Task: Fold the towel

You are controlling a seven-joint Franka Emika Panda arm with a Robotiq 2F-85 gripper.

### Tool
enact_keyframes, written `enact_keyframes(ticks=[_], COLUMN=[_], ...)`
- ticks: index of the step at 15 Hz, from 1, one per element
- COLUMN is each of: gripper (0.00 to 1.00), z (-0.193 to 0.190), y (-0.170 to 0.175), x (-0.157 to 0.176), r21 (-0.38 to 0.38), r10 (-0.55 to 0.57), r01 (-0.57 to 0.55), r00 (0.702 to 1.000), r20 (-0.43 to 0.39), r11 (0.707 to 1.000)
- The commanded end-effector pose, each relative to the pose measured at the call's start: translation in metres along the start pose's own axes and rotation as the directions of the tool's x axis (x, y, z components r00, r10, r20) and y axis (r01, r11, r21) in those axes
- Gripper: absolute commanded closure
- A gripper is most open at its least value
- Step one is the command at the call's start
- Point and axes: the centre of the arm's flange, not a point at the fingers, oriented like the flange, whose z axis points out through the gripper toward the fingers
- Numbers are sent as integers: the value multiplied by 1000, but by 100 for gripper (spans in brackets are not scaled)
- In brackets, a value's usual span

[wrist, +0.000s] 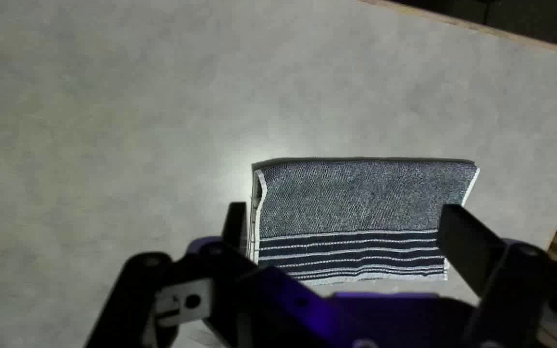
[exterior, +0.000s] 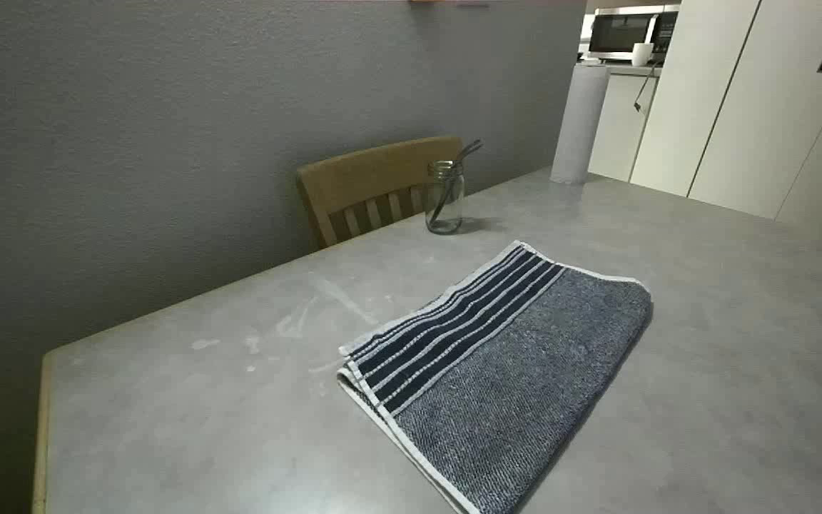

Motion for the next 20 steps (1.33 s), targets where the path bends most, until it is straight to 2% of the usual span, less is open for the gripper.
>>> enact_keyframes(ticks=[1,6,11,14,15,17,20], gripper=[0,0,0,0,0,0,0], z=[0,26,73,102,87,96,90], y=[0,-13,-28,-36,-39,-41,-40], x=[0,21,50,64,53,57,55], r21=[0,27,127,200,156,163,158], r10=[0,-35,-104,-180,-133,-141,-138], r01=[0,34,91,152,114,119,119], r00=[1000,998,989,975,984,981,983], r20=[0,45,102,131,116,133,121], r11=[1000,999,988,968,981,979,980])
